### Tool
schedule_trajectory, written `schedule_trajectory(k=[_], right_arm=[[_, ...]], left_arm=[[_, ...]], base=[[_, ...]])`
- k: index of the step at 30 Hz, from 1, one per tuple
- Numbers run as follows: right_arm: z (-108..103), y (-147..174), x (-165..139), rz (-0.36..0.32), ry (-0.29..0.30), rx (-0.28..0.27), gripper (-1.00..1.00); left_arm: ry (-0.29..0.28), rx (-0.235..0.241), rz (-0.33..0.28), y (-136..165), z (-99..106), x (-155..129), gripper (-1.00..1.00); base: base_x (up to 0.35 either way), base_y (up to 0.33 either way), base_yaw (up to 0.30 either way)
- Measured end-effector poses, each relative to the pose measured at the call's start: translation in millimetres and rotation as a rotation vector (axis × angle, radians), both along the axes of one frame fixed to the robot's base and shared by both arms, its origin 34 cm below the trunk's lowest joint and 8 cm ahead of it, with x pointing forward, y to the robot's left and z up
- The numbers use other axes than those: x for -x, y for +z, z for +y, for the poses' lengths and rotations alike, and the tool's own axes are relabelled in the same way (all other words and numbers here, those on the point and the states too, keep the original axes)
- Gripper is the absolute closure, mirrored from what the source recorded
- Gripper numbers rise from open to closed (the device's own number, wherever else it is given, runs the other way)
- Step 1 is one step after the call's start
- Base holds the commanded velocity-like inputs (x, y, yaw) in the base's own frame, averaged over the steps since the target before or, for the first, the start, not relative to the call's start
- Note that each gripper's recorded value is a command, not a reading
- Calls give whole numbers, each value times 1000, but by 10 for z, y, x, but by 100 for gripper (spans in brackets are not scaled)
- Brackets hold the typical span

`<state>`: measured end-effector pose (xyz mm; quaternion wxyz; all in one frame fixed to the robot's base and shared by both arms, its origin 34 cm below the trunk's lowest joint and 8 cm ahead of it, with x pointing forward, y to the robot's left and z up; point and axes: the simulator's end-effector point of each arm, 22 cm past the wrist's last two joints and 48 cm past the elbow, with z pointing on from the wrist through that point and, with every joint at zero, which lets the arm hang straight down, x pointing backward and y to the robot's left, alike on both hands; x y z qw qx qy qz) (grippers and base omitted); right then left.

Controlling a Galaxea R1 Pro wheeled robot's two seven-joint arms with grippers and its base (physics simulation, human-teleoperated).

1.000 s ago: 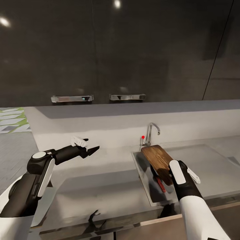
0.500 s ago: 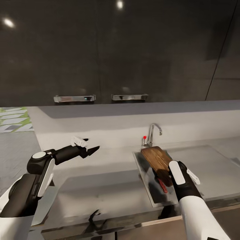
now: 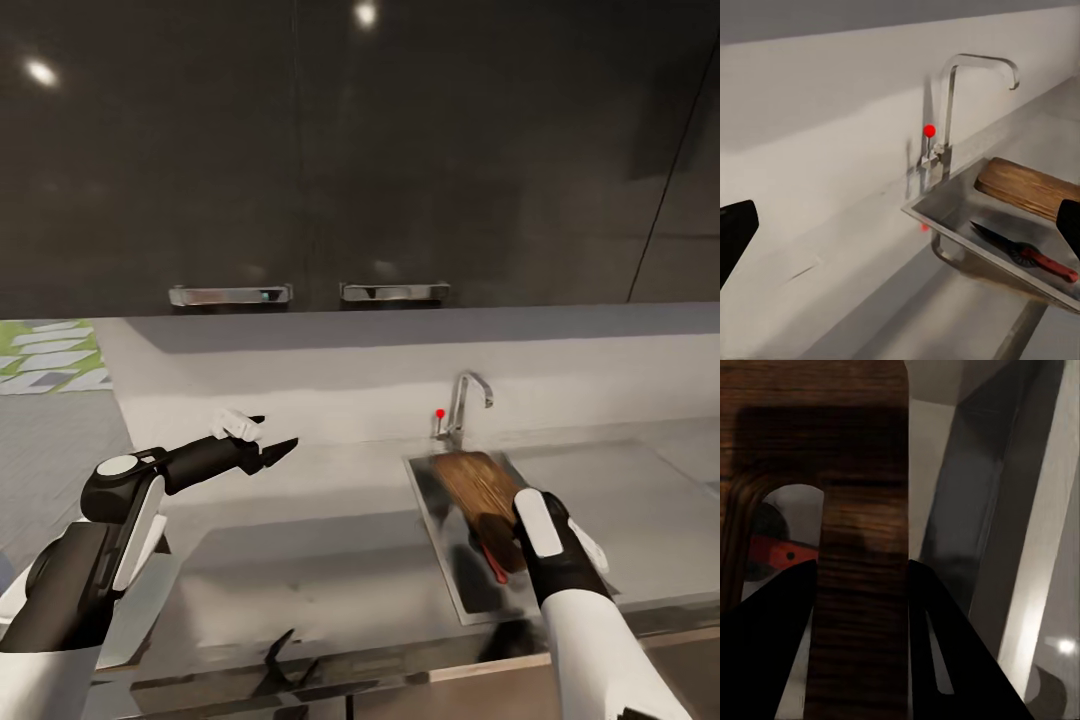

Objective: In the kitchen, take the Vidalia onion out of the sink, dice it on the chopping board with the paring knife, put the diced onion into the bowl on the countertop, then place both the paring knife and the chopping board into the sink.

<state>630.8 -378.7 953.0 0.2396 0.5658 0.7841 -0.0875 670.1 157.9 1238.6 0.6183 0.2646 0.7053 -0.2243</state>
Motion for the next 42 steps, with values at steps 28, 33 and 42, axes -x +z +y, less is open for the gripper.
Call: schedule_trajectory(k=[28,33,42], right_arm=[[-36,-77,67,3,-42,-41,100],[-36,-78,67,4,-42,-41,100],[-35,-78,68,4,-42,-41,100]], left_arm=[[-1,0,0,1,-2,2,-100],[-1,0,0,1,-2,2,-100],[-1,0,0,1,-2,3,-100]], base=[[43,10,0],[3,1,0],[14,0,0]])
